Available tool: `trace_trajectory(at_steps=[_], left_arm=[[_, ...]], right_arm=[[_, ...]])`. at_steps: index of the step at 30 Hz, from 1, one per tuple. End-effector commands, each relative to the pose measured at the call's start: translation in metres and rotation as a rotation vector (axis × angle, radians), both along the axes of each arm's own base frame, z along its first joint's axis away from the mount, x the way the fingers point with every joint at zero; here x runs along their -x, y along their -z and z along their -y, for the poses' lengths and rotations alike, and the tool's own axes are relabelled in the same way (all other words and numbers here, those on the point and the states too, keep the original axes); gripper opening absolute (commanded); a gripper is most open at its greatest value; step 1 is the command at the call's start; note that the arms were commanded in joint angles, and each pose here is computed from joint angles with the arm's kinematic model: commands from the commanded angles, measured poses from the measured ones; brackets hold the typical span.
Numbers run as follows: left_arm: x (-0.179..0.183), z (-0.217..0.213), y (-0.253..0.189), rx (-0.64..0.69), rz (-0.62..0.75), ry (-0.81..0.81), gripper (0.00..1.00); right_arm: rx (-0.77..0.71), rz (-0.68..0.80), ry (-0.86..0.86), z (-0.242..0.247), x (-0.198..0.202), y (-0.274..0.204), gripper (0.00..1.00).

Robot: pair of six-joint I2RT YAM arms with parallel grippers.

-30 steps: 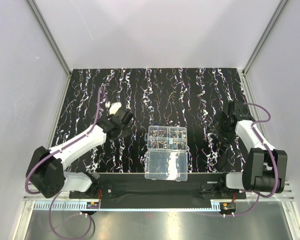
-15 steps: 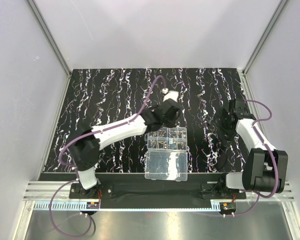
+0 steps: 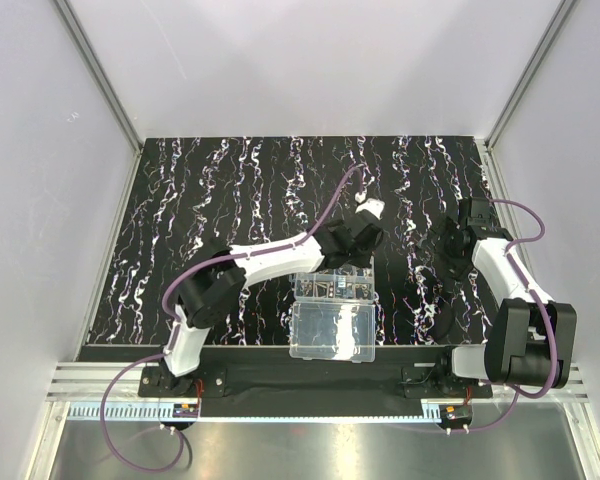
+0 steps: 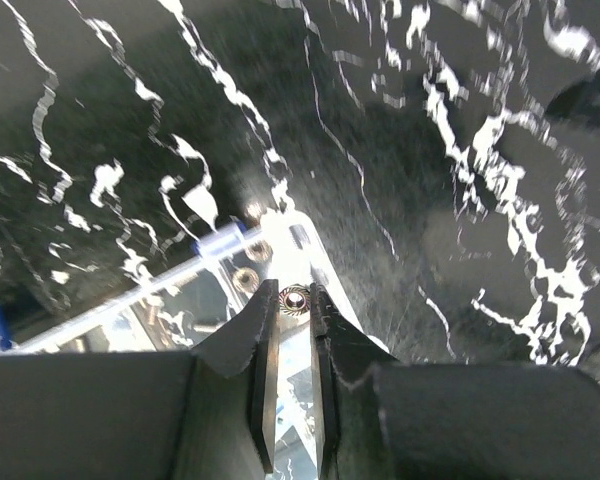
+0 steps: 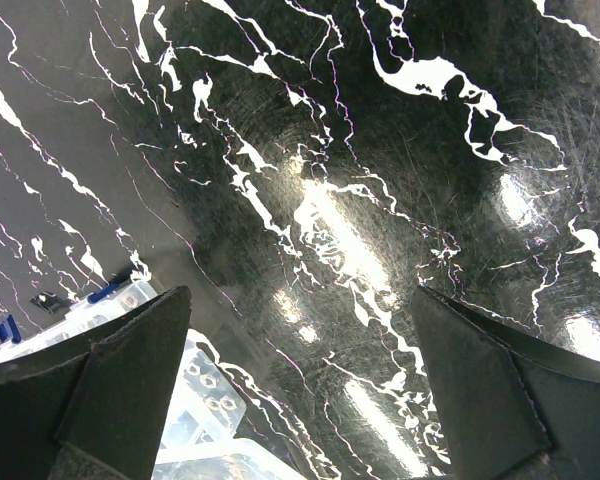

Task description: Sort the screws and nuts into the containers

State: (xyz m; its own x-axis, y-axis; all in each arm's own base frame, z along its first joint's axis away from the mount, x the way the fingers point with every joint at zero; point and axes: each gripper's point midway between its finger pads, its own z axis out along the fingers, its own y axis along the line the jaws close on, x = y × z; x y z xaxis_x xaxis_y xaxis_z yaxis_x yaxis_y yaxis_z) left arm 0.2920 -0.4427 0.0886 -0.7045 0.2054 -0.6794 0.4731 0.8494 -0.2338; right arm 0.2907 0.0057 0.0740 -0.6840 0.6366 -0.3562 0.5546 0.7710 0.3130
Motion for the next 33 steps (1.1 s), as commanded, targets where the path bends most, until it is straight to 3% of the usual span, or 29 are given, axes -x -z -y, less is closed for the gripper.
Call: trace_trajectory(at_steps=[1, 4, 11, 19, 21, 26, 33], left_arm=[[0.002, 0.014, -0.017, 0.037, 0.029, 0.043, 0.12], [0.004, 0.013, -0.012, 0.018, 0.029, 0.053, 0.14], [0.0, 0.004, -0.018, -0.013, 0.058, 0.03, 0.29], [-0.012, -0.008, -0.054, -0.012, 0.125, -0.003, 0.61], [-0.021, -0.025, -0.078, -0.001, 0.167, -0.053, 0.72], [-0.038, -0.093, -0.142, 0.085, 0.25, -0.186, 0.85], [-0.035, -0.205, -0.165, 0.161, 0.261, -0.379, 0.97]], right_arm=[[0.029, 0.039, -0.01, 0.004, -0.005, -0.005, 1.0], [0.023, 0.037, -0.015, 0.003, -0.006, -0.004, 1.0], [0.016, 0.044, -0.02, 0.001, -0.01, -0.007, 0.99], [-0.014, 0.074, -0.048, -0.005, -0.016, -0.02, 1.0], [-0.005, 0.129, -0.06, -0.005, -0.022, -0.037, 1.0], [0.045, 0.28, -0.053, 0.001, -0.03, -0.091, 1.0], [0.087, 0.46, -0.049, 0.004, -0.026, -0.158, 1.0]])
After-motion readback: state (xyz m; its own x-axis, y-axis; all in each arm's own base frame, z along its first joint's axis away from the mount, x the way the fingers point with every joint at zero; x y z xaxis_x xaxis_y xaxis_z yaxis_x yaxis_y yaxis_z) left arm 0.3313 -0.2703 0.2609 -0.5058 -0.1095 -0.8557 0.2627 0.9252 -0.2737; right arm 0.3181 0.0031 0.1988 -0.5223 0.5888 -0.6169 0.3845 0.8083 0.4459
